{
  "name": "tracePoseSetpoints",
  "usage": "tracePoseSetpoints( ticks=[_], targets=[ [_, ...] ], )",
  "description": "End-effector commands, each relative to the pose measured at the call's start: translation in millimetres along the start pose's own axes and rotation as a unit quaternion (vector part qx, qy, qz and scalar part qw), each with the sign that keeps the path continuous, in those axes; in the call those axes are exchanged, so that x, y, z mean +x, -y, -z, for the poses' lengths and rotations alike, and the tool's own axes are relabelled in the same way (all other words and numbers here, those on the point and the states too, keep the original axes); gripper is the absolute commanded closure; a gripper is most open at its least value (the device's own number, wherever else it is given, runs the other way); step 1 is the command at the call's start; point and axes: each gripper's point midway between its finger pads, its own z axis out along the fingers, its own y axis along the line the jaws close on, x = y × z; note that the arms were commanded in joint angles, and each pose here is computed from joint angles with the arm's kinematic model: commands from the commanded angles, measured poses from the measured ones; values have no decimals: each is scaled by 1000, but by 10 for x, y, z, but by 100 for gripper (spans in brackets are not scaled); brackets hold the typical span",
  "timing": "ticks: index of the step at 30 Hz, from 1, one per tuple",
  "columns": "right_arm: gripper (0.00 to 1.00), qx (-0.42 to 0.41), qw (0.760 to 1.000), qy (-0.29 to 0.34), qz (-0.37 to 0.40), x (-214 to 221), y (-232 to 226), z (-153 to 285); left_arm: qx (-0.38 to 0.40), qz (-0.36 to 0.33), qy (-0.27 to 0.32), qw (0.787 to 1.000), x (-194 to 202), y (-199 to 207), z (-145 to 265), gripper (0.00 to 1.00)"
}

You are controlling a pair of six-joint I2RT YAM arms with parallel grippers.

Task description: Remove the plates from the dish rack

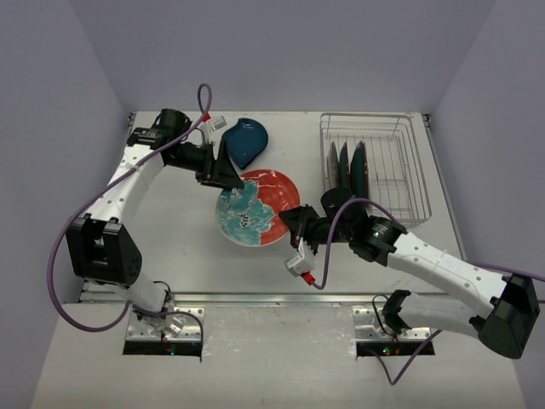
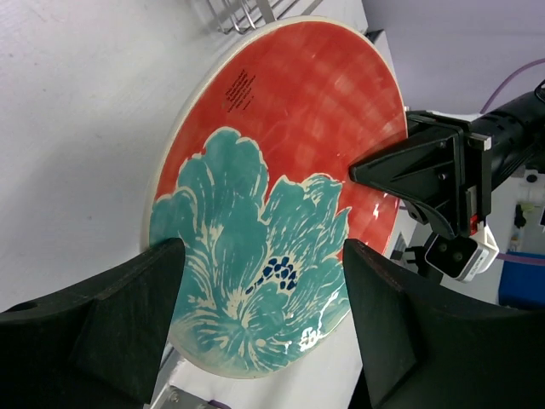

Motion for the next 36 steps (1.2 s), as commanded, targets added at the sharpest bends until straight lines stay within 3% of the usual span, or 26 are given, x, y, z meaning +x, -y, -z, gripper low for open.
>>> tracePoseSetpoints(
  ticks=[1,8,15,23,28,32,36],
  targets=[
    [100,198,972,-45,117,33,1206,432,-29,-47,19,998,-38,-25,85,28],
    [100,193,974,-48,113,30,1185,454,-46,-58,26,997,-62,-89,94,29],
    [100,183,976,-48,107,9,1112,490,-59,-75,90,991,-418,-55,285,26],
    [100,196,973,-48,113,5,1199,495,-33,-47,51,997,-210,-171,151,28],
    [100,203,971,-45,117,15,1240,447,19,-42,30,998,-64,-31,68,31],
    [100,217,967,-43,126,30,1311,369,62,-22,-1,998,138,70,-29,39],
    [100,231,963,-47,132,54,1395,331,87,2,-19,996,288,63,-78,60]
  ],
)
